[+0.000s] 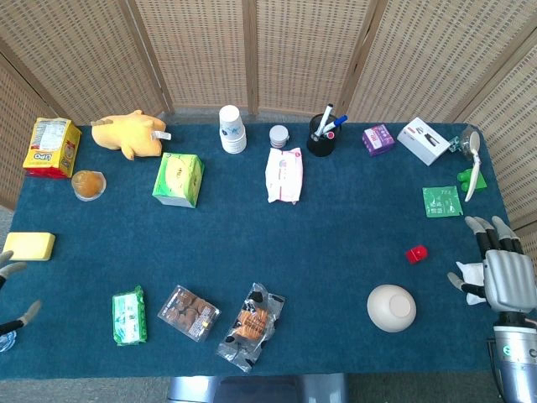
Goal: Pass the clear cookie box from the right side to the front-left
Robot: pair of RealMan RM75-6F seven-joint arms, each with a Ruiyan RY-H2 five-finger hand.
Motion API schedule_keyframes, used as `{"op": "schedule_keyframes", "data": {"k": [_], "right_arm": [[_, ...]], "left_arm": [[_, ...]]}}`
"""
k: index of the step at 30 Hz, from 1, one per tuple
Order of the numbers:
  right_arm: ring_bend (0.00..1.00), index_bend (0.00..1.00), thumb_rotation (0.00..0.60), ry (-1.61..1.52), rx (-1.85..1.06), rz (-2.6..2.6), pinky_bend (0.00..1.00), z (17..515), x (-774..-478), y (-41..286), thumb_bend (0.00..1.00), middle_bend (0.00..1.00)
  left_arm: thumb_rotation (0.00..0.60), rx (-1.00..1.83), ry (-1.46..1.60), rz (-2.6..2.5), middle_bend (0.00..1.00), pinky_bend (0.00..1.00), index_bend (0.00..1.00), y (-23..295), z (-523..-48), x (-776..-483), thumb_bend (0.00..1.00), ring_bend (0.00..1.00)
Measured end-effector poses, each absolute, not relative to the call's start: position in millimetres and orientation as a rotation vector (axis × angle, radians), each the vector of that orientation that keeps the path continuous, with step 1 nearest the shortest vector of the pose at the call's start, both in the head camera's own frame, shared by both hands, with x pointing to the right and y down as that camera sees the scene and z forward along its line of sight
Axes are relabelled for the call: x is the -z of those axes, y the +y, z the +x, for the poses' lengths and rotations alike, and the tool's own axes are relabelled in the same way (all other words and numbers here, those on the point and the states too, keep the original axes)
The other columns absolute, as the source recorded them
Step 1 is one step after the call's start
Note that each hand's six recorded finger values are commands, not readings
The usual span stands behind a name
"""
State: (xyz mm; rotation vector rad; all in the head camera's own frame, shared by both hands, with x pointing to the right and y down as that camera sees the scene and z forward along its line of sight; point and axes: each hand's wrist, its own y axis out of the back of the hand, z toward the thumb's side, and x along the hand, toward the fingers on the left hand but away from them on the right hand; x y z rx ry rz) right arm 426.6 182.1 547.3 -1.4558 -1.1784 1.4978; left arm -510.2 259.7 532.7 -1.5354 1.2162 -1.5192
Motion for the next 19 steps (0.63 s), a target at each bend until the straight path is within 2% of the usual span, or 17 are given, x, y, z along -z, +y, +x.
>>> {"op": "schedule_keyframes", "data": {"k": [6,19], "right_arm": [[0.05,0.17,0.600,-1.184,-1.515,-1.476,0.15,427,-550,191,0.08,0.18],[0.05,0.17,0.600,-1.194,-1.523,-1.499,0.15,431,-551,199,0.08,0.18]], "left_arm": [[0.507,1.453,1.241,-1.498,0.16,0.06,0.26,268,-507,-522,0.30,0.04],[0.508,1.419,1.217,-1.513,0.16,0.06,0.26,260,-492,-519,0.30,0.04]]}}
